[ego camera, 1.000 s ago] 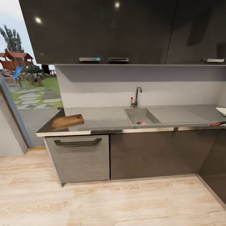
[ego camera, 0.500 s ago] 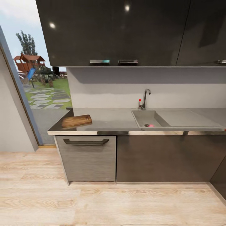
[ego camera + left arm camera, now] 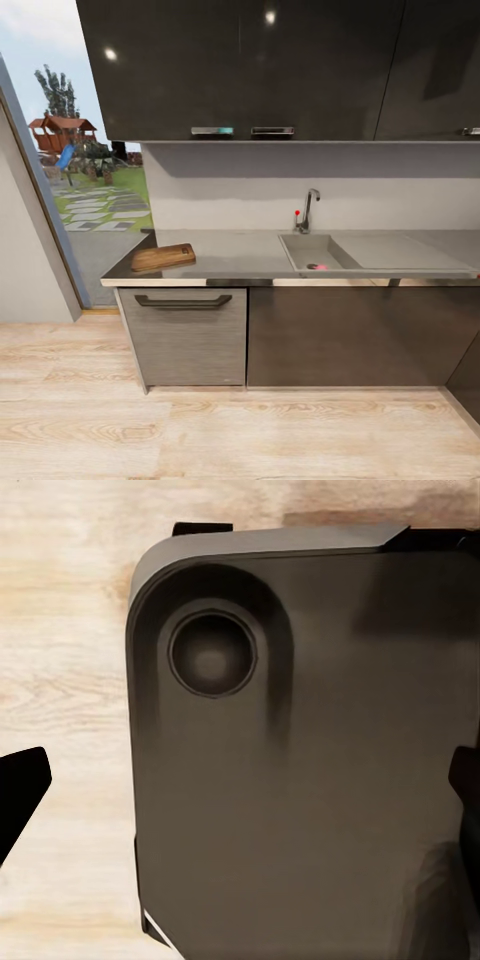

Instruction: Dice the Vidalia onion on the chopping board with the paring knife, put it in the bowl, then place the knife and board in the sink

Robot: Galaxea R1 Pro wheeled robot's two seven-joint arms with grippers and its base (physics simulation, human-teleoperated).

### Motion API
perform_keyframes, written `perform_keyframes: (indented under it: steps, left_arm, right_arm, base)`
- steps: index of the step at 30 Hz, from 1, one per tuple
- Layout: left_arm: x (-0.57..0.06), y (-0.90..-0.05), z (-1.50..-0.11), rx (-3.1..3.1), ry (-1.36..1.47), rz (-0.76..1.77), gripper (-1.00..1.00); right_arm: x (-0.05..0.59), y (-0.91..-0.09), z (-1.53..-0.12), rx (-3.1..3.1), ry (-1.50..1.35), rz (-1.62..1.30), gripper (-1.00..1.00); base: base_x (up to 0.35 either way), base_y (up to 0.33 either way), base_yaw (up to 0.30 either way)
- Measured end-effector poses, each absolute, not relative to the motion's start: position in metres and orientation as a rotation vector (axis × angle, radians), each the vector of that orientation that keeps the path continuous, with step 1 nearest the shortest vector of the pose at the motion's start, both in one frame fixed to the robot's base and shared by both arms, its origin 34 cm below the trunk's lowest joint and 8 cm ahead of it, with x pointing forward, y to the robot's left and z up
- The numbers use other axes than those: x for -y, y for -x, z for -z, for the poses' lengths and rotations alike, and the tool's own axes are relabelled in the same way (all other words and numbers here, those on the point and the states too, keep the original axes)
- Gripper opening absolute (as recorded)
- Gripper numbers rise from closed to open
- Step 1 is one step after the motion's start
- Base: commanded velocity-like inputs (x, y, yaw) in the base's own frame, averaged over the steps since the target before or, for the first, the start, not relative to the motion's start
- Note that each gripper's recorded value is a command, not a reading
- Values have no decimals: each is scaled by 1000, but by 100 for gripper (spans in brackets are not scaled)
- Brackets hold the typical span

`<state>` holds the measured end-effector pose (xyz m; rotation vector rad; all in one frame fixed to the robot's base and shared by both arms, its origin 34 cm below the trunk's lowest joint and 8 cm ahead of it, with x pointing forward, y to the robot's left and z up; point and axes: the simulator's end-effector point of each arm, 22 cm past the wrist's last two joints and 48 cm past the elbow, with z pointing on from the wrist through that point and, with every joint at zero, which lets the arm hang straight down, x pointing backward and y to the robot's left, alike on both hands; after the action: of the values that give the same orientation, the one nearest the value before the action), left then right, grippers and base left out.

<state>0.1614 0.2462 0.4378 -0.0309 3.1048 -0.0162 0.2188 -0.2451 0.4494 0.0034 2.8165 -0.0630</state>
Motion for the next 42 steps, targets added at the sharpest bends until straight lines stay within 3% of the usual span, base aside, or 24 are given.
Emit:
perform_keyframes:
  steps: [42]
  left_arm:
    - [-247, -228, -445, -2964, 33, 17, 100]
  right_arm:
    - [246, -245, -454, -2760, -15, 63, 100]
  base:
    - [0, 0, 0]
